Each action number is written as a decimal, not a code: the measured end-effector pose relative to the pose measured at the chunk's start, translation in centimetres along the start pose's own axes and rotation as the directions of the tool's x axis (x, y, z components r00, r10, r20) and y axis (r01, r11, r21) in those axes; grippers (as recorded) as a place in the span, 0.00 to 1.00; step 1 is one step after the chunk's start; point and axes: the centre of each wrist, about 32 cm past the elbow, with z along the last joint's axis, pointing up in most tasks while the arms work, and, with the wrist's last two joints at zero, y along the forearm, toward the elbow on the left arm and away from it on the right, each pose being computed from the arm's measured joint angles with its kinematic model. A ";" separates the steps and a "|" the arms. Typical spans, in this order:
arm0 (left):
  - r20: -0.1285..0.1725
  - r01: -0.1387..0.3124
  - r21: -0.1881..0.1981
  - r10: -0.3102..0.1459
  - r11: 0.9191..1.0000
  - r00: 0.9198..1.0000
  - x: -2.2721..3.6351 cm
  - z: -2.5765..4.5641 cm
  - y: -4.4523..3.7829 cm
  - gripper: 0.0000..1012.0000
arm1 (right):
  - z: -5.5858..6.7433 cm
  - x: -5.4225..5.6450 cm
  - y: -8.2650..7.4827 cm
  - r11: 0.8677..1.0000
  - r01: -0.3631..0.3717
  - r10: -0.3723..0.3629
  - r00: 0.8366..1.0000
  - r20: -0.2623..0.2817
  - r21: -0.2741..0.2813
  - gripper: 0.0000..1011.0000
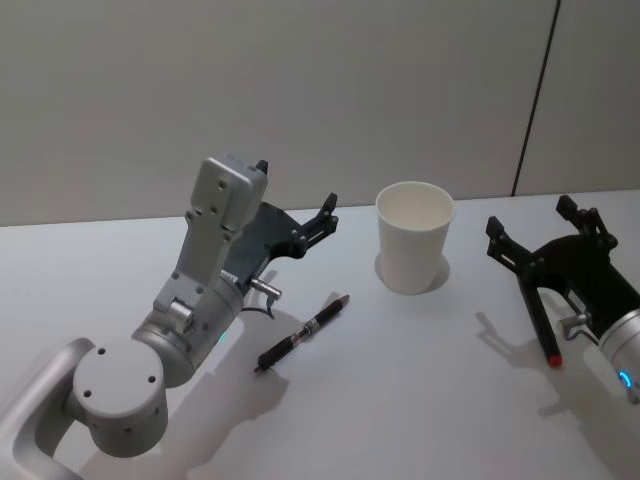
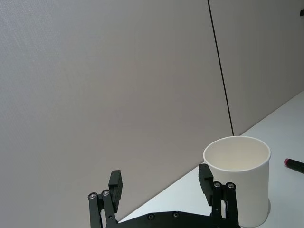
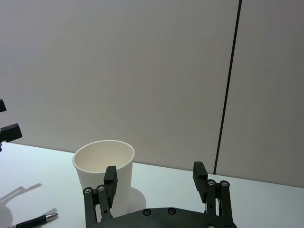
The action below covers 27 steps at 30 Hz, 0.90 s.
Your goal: Place the pen into the pen holder.
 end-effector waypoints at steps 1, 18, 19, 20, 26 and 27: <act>0.000 0.000 0.000 0.000 1.000 1.000 0.00 0.00 0.00 0.99 | 0.0 0.0 0.0 1.000 0.000 0.000 1.000 0.000 0.000 0.99; 0.000 0.000 0.000 0.000 1.000 1.000 0.00 0.00 0.00 0.99 | 0.0 0.0 0.0 1.000 0.000 0.000 1.000 0.000 0.000 0.99; 0.000 0.000 0.000 0.000 1.000 1.000 0.00 0.00 0.00 0.99 | 0.0 0.0 0.0 1.000 0.000 0.000 1.000 0.000 0.000 0.99; 0.000 0.000 0.000 0.000 1.000 1.000 0.00 0.00 0.00 0.99 | 0.0 0.0 0.0 1.000 0.000 0.000 1.000 0.000 0.000 0.99; 0.000 0.000 0.000 0.000 1.000 1.000 0.00 0.00 0.00 0.99 | 0.0 0.0 0.0 1.000 0.000 0.000 1.000 0.000 0.000 0.99; 0.000 0.000 0.000 0.000 1.000 1.000 0.00 0.00 0.00 0.99 | 0.0 0.0 0.0 1.000 0.000 0.000 1.000 0.000 0.000 0.99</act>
